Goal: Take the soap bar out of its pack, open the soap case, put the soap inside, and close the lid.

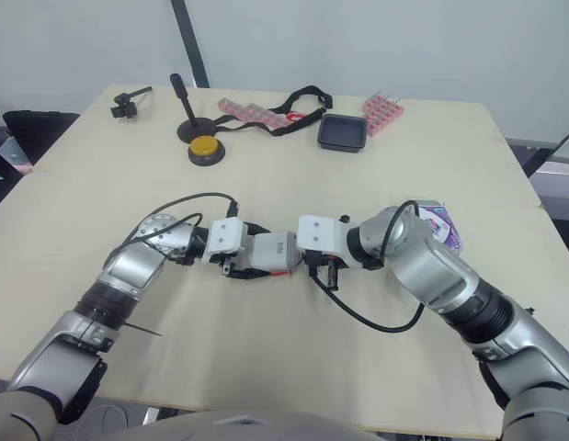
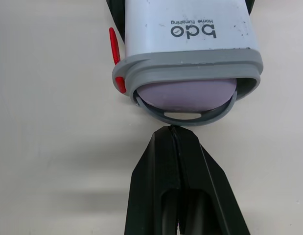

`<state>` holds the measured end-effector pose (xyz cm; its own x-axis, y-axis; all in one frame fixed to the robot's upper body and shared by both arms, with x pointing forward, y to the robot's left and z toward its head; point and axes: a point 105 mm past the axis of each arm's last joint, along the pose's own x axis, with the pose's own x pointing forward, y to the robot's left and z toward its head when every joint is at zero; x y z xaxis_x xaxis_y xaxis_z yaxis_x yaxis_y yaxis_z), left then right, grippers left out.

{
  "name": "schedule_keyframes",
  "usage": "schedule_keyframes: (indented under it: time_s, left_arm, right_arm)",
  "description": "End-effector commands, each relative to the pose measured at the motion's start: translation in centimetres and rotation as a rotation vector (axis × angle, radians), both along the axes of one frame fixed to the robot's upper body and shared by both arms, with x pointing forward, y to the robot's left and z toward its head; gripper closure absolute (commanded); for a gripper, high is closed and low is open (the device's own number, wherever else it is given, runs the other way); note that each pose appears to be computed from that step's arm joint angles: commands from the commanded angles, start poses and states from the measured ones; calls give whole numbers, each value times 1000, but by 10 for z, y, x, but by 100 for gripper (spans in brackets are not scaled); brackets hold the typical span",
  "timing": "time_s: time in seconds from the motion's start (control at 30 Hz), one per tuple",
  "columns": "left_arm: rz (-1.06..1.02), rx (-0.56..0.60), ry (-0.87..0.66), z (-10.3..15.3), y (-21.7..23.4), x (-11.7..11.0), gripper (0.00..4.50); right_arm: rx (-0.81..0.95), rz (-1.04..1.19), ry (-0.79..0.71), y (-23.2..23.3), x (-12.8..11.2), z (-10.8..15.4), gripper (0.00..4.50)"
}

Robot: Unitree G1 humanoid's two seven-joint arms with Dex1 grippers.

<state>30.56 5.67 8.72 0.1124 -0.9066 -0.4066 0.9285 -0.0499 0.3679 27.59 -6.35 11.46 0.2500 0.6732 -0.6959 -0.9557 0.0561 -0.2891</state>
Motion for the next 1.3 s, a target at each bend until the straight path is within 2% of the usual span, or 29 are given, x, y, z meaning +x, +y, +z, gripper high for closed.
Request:
schedule_keyframes:
  time_s: [0.03,0.17,0.33,0.37,0.53,0.63,0.77,0.93,1.03,1.1,1.2,1.3]
  left_arm:
    - [-32,-41,-54,16,-9,-1,103]
    - [-20,-43,-58,17,-4,0,103]
    - [5,-52,-57,19,5,-1,103]
    - [7,-50,-53,18,8,-2,103]
    - [36,-39,-51,15,23,-3,103]
    - [55,-59,-47,17,27,-2,103]
    - [59,-81,-54,22,27,-2,103]
    - [66,-94,-61,25,28,-2,103]
    - [70,-108,-60,27,29,-4,103]
    - [73,-107,-63,27,30,-6,103]
    - [79,-110,-55,27,31,-9,103]
    - [76,-120,-58,29,31,-11,103]
  right_arm:
    - [16,41,-67,-2,-5,13,448]
    - [-23,22,-121,-25,-3,7,448]
    - [45,-194,-240,-49,26,23,448]
    - [55,-219,-233,-55,26,25,396]
    - [140,-317,-163,-70,20,36,235]
    - [286,-400,-16,-71,17,42,125]
    - [494,-444,171,-65,13,54,3]
    - [553,-594,373,-75,19,42,3]
    - [717,-631,589,-68,19,45,3]
    - [762,-639,702,-60,16,38,3]
    - [722,-650,759,-46,6,17,3]
    - [775,-620,861,-30,0,9,3]
